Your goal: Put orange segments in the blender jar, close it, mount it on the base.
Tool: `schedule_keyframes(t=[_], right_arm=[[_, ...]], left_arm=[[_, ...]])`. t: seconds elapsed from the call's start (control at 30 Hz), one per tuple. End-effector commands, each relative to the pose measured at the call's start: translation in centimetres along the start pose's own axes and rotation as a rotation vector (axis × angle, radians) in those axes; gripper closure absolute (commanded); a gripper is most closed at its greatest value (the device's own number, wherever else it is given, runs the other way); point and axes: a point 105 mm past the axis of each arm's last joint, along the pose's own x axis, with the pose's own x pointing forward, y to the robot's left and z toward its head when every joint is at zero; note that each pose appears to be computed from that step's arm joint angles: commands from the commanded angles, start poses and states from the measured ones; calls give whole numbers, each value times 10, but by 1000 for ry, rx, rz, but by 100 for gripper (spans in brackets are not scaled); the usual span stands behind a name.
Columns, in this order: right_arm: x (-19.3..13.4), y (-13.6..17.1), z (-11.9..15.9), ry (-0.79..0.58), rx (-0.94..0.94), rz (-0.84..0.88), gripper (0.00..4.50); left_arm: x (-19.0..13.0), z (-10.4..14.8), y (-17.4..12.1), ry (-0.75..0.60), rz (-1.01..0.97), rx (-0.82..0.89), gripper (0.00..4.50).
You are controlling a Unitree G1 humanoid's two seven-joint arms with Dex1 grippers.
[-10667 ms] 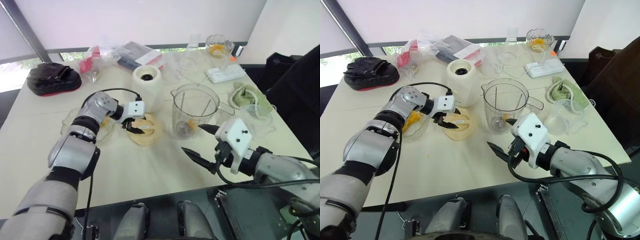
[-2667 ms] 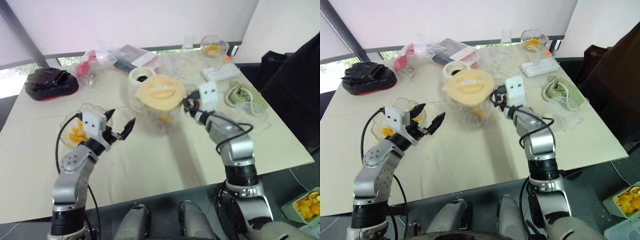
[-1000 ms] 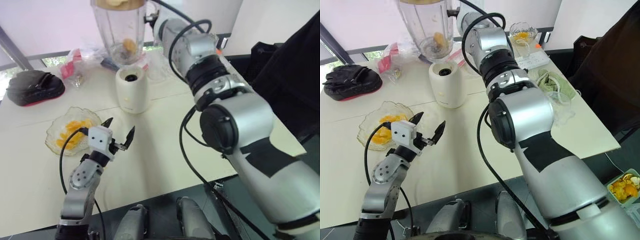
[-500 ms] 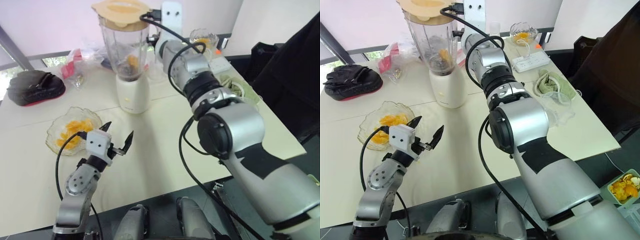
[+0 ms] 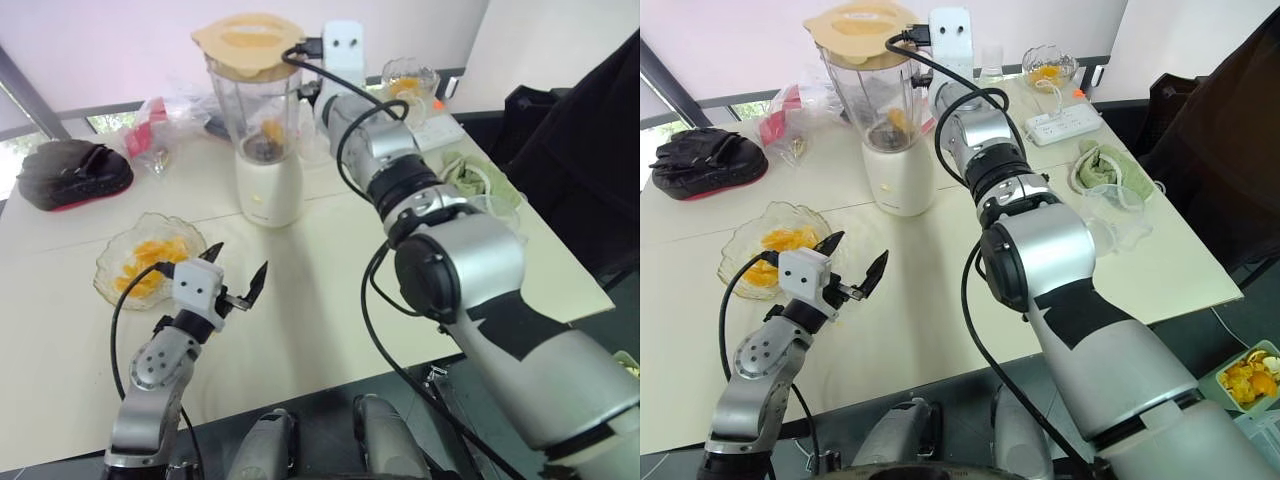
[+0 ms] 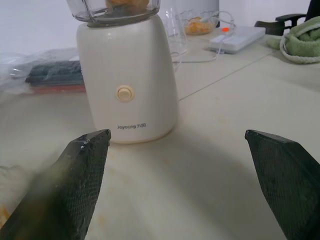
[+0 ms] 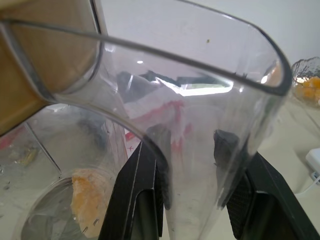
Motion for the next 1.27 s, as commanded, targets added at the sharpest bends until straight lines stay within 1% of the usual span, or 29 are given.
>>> schedule_keyframes(t=[0.03, 0.2, 0.23, 0.3, 0.4, 0.53, 0.67, 0.7, 0.77, 0.83, 0.9, 0.97, 1.0, 1.07, 1.27], right_arm=[[-1, 5, 9, -37, -26, 7, 350], [-1, 7, -1, -5, -54, 31, 350], [-1, 8, -2, -4, -64, 38, 246], [-1, 8, -3, -2, -70, 40, 170], [0, 6, -5, 4, -82, 25, 6], [1, -2, -19, 25, -124, 14, 6], [1, -10, -39, 54, -146, 19, 6], [0, -12, -50, 49, -130, 60, 6], [-9, -16, -66, -9, -87, 172, 6], [-28, -22, -72, -77, -67, 272, 6], [-53, -30, -73, -144, -61, 362, 6], [-73, -38, -74, -169, -87, 409, 6], [-89, -48, -76, -176, -115, 445, 6], [-120, -58, -78, -165, -152, 535, 6], [-171, -67, -76, -102, -209, 732, 6]], left_arm=[[1, 10, -1, -35, -10, 26, 3], [2, 9, -3, -36, -12, 24, 3], [3, 9, -3, -36, -12, 23, 0], [4, 9, -4, -38, -14, 21, 0], [5, 9, -5, -40, -19, 21, 0], [6, 7, -6, -41, -29, 18, 0], [7, 6, -6, -42, -37, 16, 0], [7, 8, -6, -47, -43, 15, 0], [7, 13, -6, -60, -53, 13, 0], [8, 18, -4, -68, -62, 16, 0], [7, 22, -2, -70, -74, 37, 0], [5, 25, 0, -73, -81, 45, 0], [4, 27, 3, -72, -80, 43, 0], [1, 31, 8, -71, -83, 48, 0], [-1, 45, 20, -85, -76, 71, 0]])
